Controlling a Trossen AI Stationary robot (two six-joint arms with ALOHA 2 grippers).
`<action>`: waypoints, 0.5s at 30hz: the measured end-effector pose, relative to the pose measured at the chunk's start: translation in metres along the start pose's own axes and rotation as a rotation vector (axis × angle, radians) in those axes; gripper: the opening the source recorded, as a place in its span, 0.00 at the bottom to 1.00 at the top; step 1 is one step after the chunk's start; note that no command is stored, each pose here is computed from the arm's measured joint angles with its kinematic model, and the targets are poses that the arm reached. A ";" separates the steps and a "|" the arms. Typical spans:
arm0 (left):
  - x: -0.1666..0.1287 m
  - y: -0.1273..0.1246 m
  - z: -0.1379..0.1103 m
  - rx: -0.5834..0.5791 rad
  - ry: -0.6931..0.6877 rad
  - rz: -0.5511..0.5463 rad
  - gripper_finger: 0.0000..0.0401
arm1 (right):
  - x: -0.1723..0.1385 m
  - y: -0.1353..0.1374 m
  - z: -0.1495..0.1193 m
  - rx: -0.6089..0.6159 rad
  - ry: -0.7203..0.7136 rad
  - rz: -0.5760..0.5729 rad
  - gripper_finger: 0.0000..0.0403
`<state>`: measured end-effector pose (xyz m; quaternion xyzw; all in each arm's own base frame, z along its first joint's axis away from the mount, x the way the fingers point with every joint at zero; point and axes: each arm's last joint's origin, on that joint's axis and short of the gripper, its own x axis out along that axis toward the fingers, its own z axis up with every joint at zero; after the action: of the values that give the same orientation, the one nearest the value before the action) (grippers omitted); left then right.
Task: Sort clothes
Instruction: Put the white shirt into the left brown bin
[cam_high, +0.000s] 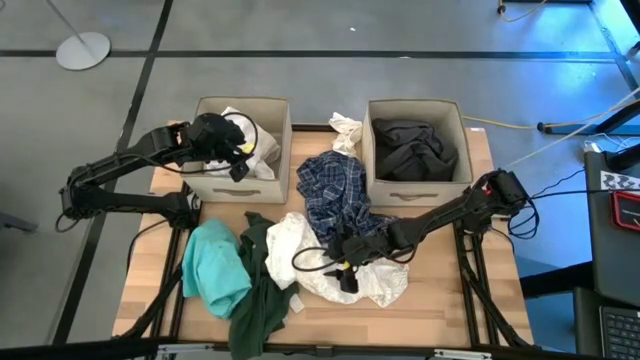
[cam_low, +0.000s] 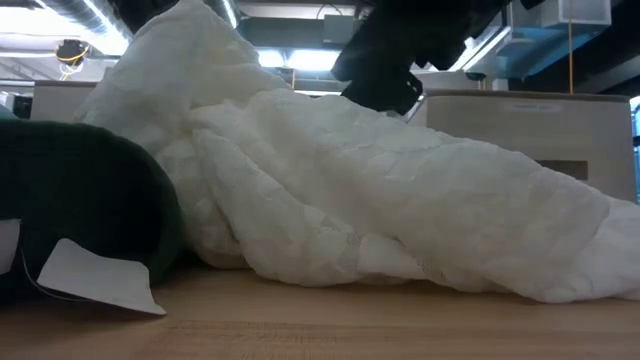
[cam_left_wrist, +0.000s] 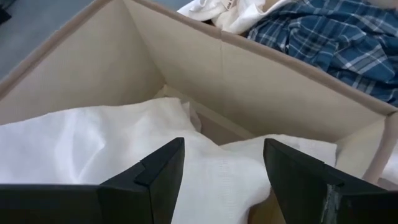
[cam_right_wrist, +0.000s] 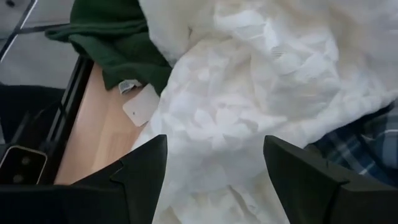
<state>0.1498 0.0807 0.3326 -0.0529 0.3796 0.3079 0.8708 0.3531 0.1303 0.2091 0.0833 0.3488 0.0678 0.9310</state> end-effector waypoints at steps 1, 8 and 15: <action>0.000 0.000 0.000 0.004 0.000 0.000 0.52 | 0.000 0.000 0.001 0.004 -0.009 -0.001 0.67; 0.000 0.000 0.000 0.022 -0.001 0.000 0.52 | 0.021 -0.002 -0.009 0.038 0.009 -0.018 0.67; 0.000 0.000 0.002 0.038 -0.017 -0.008 0.52 | 0.040 -0.005 -0.022 0.042 0.041 -0.045 0.67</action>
<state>0.1509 0.0810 0.3338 -0.0352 0.3778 0.2977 0.8760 0.3687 0.1350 0.1667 0.0935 0.3711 0.0414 0.9229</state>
